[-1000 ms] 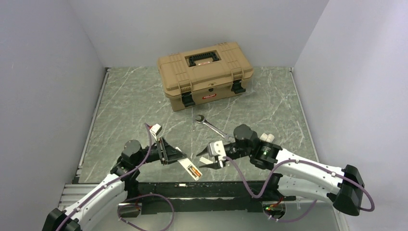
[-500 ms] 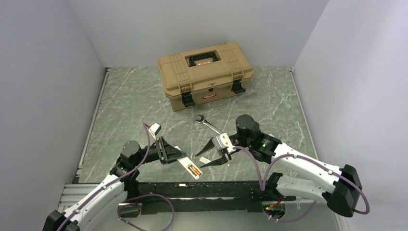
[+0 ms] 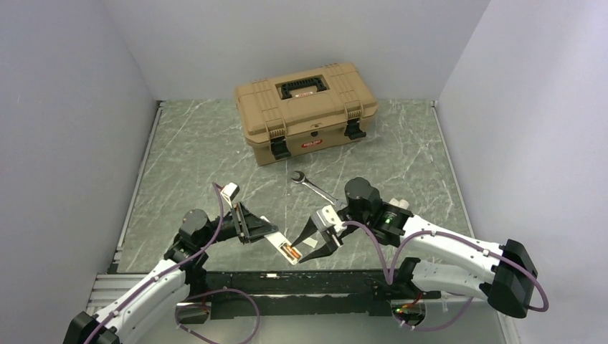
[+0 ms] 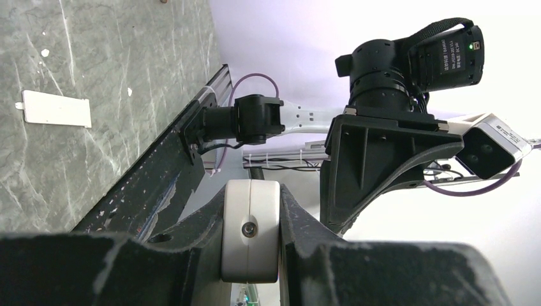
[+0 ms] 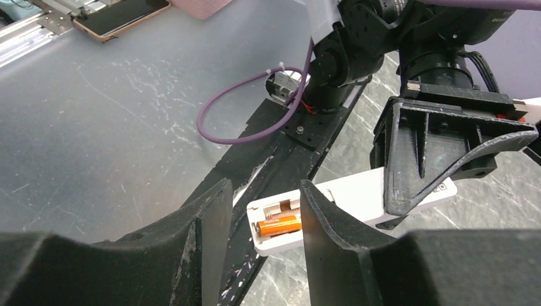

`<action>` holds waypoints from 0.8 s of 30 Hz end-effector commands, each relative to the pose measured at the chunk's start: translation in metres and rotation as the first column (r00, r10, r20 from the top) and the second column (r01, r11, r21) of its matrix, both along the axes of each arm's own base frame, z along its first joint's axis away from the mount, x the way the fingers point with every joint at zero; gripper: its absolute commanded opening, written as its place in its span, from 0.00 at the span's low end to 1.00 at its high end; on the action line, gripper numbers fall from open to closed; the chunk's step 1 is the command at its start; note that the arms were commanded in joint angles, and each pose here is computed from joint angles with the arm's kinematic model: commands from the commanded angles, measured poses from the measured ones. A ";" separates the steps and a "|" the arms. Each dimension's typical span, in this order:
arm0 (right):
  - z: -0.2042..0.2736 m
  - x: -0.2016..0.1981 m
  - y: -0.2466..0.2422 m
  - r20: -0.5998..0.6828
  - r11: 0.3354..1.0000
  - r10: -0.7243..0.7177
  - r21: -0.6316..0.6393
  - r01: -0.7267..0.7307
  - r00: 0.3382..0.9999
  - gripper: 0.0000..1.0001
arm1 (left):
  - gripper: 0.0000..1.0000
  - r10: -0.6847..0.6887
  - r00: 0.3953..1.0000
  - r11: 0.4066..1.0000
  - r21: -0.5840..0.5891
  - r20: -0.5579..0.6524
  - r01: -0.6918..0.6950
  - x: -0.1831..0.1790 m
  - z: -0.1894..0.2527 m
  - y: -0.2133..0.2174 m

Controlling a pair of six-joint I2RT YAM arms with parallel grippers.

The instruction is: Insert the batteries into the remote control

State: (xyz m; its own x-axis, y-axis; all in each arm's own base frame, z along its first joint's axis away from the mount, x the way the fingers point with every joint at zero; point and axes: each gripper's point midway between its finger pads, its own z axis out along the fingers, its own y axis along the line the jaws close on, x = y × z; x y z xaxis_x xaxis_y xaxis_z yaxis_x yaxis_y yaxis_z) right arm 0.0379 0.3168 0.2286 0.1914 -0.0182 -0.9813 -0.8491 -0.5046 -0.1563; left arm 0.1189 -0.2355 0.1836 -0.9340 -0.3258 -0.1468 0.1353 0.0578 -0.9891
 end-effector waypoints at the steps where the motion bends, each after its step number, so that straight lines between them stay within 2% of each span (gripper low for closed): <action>1: 0.011 -0.008 0.001 0.022 0.997 0.061 0.052 -0.062 0.998 0.45 | 0.00 0.005 0.998 0.998 -0.059 0.065 -0.001 0.002 0.024 0.000; 24: -0.006 -0.007 0.009 -0.014 0.991 0.133 -0.016 -0.133 0.991 0.39 | 0.00 -0.014 0.997 0.997 -0.076 0.081 0.020 -0.003 0.028 0.000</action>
State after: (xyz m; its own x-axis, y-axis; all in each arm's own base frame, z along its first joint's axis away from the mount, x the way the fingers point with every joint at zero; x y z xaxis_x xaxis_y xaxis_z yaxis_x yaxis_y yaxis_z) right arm 0.0338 0.3232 0.2042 0.1352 -0.0830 -0.9873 -0.8125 -0.5796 -0.0625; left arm 0.1189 -0.2356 0.1924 -0.9317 -0.3297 -0.1527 0.1518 0.0286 -0.9880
